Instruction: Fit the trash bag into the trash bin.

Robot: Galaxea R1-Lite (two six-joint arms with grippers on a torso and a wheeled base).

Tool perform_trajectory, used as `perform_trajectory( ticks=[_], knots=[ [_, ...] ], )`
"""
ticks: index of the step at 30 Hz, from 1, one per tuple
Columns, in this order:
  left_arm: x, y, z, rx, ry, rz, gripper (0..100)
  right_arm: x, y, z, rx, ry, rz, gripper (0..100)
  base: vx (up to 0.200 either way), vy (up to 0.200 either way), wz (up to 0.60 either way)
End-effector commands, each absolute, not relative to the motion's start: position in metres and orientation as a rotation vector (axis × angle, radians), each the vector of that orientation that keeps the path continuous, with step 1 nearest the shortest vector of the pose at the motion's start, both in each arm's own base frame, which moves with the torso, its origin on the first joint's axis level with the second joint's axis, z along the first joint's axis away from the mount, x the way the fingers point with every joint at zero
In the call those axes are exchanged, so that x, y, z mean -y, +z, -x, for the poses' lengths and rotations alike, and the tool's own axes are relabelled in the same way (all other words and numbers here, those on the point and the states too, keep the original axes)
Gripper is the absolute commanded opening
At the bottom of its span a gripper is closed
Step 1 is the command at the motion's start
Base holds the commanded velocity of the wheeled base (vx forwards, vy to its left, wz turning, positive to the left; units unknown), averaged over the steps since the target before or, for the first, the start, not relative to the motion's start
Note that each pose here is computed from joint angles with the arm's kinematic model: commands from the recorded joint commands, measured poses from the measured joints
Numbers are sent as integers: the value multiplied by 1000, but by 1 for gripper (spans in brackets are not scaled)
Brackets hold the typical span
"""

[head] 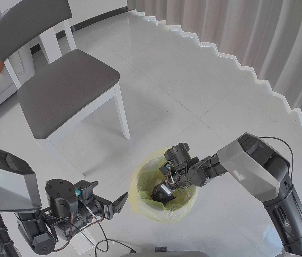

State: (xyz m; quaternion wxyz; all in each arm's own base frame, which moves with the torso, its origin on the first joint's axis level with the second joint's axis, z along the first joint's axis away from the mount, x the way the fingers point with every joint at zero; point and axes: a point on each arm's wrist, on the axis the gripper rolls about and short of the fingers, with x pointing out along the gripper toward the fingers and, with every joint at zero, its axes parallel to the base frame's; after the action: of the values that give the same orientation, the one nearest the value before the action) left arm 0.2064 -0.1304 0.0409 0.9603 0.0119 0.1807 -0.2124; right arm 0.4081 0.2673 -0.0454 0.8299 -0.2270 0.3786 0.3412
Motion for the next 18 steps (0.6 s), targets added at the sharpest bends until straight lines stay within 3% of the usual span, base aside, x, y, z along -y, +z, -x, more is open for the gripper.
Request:
perform_trajectory(
  ticks=[1, 10, 18],
  knots=[
    [131, 47, -206, -335, -437, -17, 100, -271, -51, -411, -802, 725, 483, 100, 0, 0, 0],
    [130, 44, -208, -342, -426, -10, 100, -269, -52, -407, -812, 721, 491, 100, 0, 0, 0],
    [132, 33, -214, -382, -404, 12, 100, -251, 12, -380, -720, 707, 473, 100, 0, 0, 0]
  ],
)
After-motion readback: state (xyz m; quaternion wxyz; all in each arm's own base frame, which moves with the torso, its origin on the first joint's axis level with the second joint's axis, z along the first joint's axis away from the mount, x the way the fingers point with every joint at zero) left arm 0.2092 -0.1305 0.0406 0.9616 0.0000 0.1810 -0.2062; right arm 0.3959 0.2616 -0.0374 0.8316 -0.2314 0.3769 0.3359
